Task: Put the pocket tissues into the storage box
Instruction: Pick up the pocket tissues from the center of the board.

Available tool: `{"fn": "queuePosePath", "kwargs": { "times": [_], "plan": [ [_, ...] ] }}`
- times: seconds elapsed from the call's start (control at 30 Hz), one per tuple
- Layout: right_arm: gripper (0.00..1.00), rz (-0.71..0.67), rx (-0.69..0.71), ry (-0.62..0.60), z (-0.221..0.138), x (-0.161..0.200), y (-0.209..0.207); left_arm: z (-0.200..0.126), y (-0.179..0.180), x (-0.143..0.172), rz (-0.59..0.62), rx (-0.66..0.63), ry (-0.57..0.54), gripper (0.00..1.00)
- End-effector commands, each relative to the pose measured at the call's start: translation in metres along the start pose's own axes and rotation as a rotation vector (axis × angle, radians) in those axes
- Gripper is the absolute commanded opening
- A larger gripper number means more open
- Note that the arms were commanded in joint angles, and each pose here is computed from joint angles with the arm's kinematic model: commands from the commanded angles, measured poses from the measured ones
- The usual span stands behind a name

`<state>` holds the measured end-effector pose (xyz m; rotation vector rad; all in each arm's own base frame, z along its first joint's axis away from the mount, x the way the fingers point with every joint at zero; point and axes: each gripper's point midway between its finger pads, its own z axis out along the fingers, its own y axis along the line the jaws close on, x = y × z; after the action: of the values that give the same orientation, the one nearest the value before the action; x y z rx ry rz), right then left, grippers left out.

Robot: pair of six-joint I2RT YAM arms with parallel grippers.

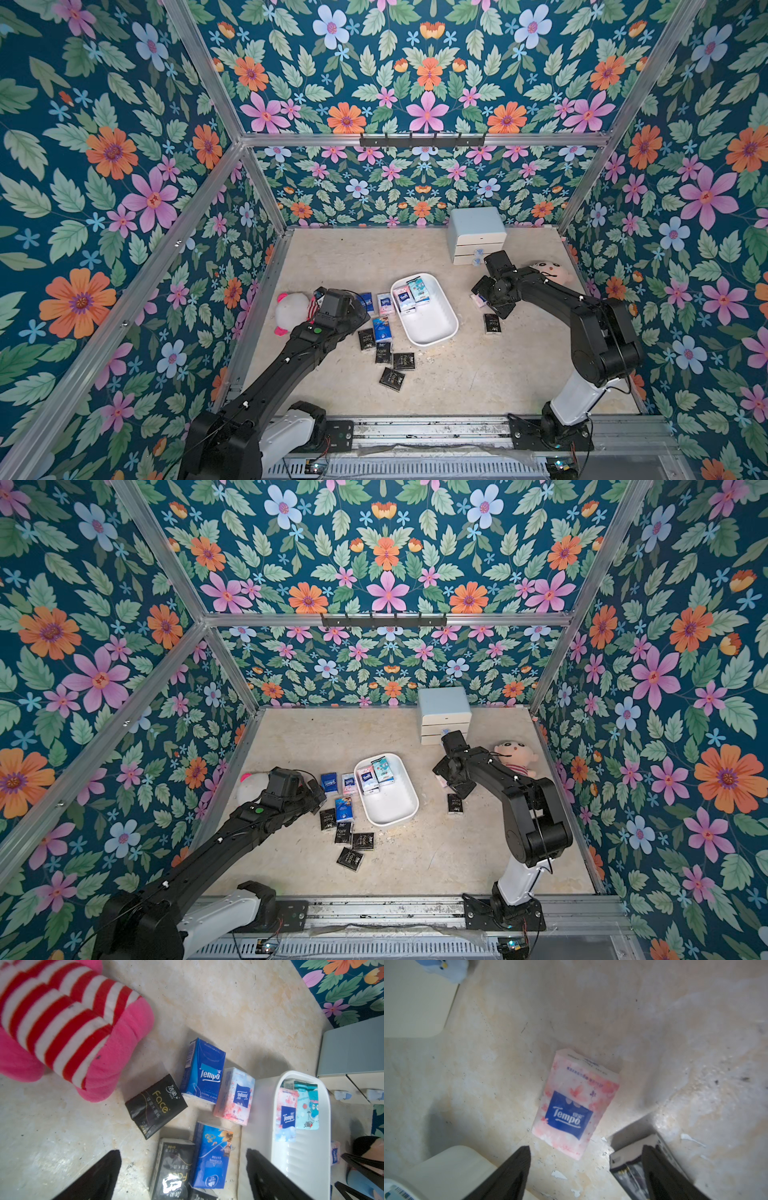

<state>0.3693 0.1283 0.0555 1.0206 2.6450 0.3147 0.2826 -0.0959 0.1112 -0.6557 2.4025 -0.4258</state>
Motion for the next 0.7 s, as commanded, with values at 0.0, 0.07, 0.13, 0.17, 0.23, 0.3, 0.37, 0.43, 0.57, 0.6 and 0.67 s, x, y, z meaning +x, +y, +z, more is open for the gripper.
{"fn": "queuePosePath", "kwargs": {
  "times": [0.0,0.07,0.13,0.17,0.23,0.3,0.37,0.43,0.57,0.6,0.67],
  "plan": [
    [0.89,0.042,-0.036,-0.002,0.006,-0.005,0.013,-0.002,-0.003,-0.004,0.029,0.000,-0.004,0.99],
    [0.89,0.056,-0.036,-0.004,0.011,-0.007,0.015,-0.003,-0.003,-0.004,0.024,0.001,-0.009,0.99],
    [0.89,0.059,-0.027,-0.002,0.019,-0.008,0.016,-0.005,-0.002,-0.004,0.013,0.005,-0.014,0.99],
    [0.89,0.058,-0.019,0.001,0.022,-0.009,0.016,-0.006,-0.001,-0.004,0.007,0.007,-0.016,0.99],
    [0.88,0.049,-0.009,0.008,0.029,-0.009,0.017,-0.008,0.002,-0.002,-0.004,0.005,-0.022,1.00],
    [0.87,0.041,0.004,0.010,0.033,-0.010,0.016,-0.010,0.006,0.000,-0.017,0.004,-0.029,0.99],
    [0.83,0.026,0.012,0.002,0.034,-0.012,0.016,-0.011,0.012,0.002,-0.029,-0.003,-0.033,0.99],
    [0.76,0.011,0.016,-0.006,0.034,-0.013,0.015,-0.012,0.016,0.004,-0.038,-0.010,-0.036,0.99],
    [0.58,-0.026,0.029,-0.028,0.030,-0.016,0.011,-0.013,0.021,0.007,-0.045,-0.014,-0.038,0.99],
    [0.54,-0.036,0.032,-0.033,0.029,-0.016,0.011,-0.013,0.022,0.007,-0.046,-0.016,-0.037,0.99],
    [0.49,-0.061,0.032,-0.050,0.023,-0.019,0.010,-0.012,0.022,0.008,-0.042,-0.018,-0.036,0.99]
  ]
}}
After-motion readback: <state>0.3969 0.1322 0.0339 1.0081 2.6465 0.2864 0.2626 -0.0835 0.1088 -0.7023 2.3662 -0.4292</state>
